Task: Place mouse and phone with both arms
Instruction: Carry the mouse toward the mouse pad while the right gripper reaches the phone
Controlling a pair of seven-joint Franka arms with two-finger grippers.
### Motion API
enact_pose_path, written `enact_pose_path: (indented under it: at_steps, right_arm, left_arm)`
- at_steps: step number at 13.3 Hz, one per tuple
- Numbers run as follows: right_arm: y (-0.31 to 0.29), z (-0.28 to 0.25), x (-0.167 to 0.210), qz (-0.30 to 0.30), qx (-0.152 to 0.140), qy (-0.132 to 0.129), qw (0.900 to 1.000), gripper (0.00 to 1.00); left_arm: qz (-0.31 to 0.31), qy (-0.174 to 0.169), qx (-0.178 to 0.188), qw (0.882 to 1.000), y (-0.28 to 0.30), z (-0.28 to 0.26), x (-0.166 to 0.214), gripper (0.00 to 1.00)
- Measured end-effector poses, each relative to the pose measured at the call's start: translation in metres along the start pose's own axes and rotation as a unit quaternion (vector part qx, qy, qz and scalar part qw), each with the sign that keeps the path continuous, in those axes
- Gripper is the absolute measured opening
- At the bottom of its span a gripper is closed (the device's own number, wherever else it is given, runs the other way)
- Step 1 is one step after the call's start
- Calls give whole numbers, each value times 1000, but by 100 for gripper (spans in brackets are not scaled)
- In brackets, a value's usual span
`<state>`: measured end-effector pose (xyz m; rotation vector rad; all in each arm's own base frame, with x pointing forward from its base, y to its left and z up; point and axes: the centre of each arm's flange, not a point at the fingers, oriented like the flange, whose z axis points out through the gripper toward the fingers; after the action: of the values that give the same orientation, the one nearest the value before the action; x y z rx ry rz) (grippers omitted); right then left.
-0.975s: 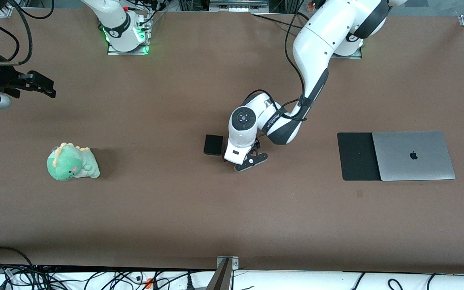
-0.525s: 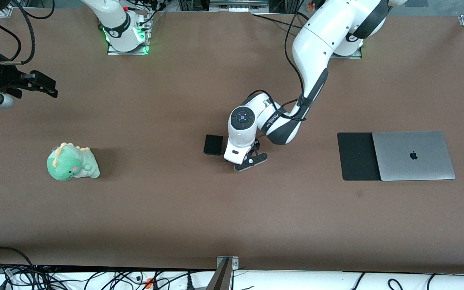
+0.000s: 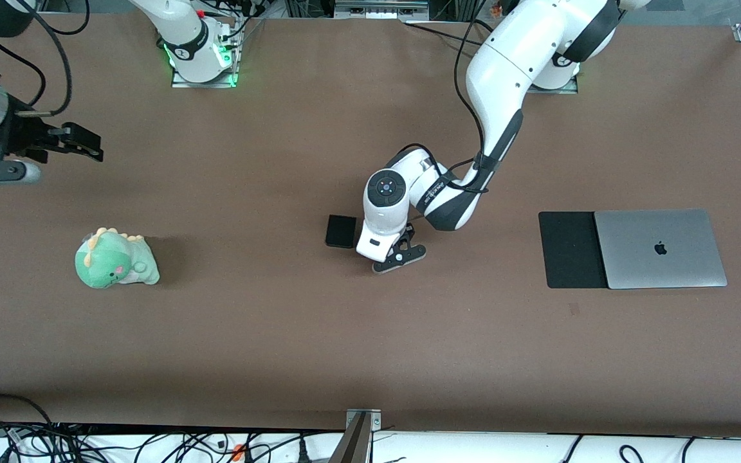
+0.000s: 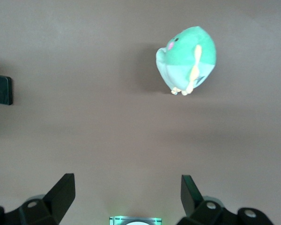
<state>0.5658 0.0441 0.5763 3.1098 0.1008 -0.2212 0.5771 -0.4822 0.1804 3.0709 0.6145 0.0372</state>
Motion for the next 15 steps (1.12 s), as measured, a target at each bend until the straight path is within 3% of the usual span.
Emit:
enact_pose_path:
  at_steps: [3,6,12,15]
  right_arm:
    - [-35,21,13,0,8,-11,1000,100]
    - [-73,46,29,24,8,-13,1000,100]
    - [-171,115,64,98,6,21,995,100]
    - [-212,157,79,120,18,35,992,100]
  left_arm:
    - [-2,5,1,1000,-8,-13,23,62]
    - [-11,10,5,1000,-40,-60,81,62]
    - [6,-16,3,1000,-155,-157,188,62]
    - [37,-21,14,999,-225,-179,213,62]
